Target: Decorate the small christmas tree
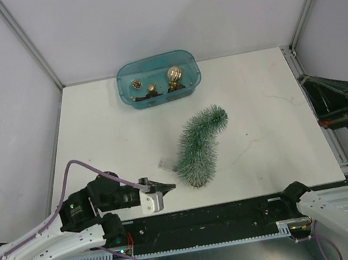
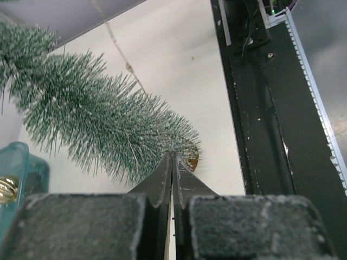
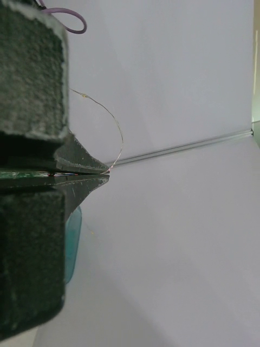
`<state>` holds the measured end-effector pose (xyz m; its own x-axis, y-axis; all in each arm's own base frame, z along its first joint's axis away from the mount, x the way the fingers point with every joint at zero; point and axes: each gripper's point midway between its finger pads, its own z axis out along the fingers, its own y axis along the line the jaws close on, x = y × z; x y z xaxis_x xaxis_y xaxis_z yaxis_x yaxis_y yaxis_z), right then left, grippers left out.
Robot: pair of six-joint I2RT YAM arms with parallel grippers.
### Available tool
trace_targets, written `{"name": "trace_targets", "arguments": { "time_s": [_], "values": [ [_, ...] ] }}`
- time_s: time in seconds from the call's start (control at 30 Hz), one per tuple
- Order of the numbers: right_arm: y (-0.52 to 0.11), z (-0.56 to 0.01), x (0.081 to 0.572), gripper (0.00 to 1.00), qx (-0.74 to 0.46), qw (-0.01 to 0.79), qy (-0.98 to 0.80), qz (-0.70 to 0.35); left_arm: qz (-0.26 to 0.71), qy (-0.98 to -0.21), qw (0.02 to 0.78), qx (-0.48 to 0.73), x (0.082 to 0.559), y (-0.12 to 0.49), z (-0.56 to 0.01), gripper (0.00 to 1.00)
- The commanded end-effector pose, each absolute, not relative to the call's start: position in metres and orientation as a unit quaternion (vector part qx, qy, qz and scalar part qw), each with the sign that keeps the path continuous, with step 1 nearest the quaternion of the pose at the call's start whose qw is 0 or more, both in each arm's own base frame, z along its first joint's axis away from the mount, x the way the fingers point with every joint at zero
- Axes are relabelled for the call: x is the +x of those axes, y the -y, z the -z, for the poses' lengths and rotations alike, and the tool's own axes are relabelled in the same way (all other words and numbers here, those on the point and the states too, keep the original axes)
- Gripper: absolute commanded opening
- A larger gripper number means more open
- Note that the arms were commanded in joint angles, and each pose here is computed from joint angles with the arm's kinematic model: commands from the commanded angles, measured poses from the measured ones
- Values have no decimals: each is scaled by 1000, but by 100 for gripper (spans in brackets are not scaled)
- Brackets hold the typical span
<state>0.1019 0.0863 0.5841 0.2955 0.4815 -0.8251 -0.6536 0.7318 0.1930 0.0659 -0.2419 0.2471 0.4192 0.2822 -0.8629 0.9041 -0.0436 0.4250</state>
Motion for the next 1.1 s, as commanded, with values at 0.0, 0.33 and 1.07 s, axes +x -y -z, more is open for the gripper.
{"name": "trace_targets", "arguments": {
  "time_s": [0.0,0.33,1.07],
  "values": [
    [-107,-612,115,0,-123,815,-432,-366,292,-468,559,619,78,238,-252,0],
    [-131,-640,143,0,-152,829,-398,-363,315,-476,525,631,60,225,-223,0],
    [-179,-626,262,0,-159,824,-427,-336,155,-616,624,454,187,194,-233,0]
  ]
}}
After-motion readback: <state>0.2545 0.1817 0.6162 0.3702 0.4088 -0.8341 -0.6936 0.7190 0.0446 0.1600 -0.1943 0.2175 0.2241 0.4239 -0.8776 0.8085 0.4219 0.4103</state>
